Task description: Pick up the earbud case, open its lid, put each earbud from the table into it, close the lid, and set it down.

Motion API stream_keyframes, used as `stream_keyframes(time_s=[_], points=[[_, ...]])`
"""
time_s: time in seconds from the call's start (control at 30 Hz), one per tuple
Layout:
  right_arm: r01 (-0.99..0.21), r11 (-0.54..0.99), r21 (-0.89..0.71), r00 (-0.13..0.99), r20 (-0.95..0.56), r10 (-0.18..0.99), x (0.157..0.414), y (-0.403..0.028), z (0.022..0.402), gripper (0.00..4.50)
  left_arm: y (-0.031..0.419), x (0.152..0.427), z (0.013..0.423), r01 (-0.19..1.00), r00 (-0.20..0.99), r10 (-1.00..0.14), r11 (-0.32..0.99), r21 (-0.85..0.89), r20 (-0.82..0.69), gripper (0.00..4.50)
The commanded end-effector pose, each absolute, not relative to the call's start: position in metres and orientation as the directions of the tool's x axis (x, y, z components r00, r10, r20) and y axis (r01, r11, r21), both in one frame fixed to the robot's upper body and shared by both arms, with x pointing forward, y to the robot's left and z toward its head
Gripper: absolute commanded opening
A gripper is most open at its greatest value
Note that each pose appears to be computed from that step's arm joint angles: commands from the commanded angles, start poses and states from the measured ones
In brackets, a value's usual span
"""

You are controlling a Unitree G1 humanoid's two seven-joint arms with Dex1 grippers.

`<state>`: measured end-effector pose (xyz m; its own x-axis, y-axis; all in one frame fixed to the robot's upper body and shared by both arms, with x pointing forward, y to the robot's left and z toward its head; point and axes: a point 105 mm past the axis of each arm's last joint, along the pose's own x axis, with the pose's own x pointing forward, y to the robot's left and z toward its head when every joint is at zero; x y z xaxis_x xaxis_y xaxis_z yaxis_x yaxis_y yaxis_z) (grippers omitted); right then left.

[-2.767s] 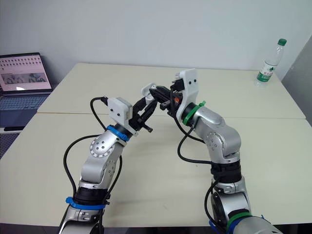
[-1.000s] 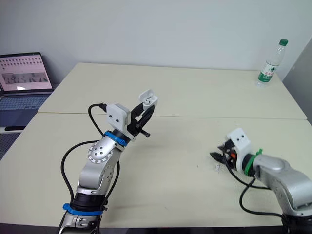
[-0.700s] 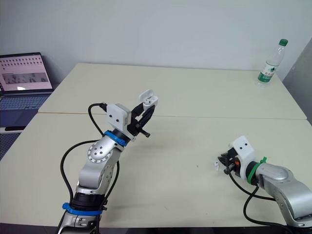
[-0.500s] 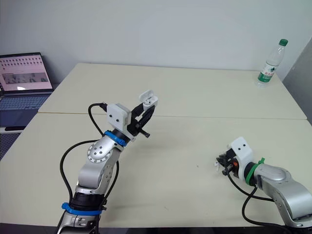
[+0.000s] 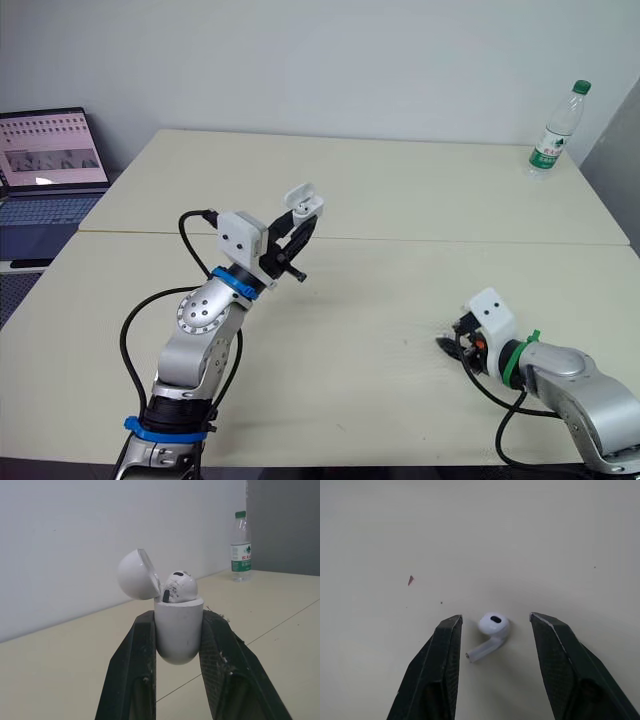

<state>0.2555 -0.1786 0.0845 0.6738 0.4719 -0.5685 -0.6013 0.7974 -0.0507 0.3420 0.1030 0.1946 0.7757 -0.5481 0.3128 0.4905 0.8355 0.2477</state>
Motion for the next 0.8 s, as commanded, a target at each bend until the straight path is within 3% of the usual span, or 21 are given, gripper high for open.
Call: stream_keyframes(time_s=[0.03,0.33,0.53,0.8], points=[[-0.606,0.789,-0.097,0.693,-0.552,0.464,0.261,-0.177,0.088,2.2,0.102,0.336,0.208,0.487,0.752,-0.556,0.83,0.271,0.354,0.8],[-0.615,0.778,-0.132,0.676,-0.595,0.434,0.258,-0.188,0.07,2.2,0.103,0.337,0.208,0.485,0.754,-0.555,0.831,0.272,0.352,0.8],[-0.62,0.773,-0.138,0.676,-0.593,0.437,0.259,-0.191,0.063,0.39,0.102,0.336,0.207,0.485,0.753,-0.554,0.832,0.27,0.355,0.8],[-0.662,0.731,-0.162,0.659,-0.59,0.466,0.262,-0.193,0.065,0.39,0.101,0.336,0.207,0.486,0.753,-0.555,0.831,0.269,0.355,0.8]])
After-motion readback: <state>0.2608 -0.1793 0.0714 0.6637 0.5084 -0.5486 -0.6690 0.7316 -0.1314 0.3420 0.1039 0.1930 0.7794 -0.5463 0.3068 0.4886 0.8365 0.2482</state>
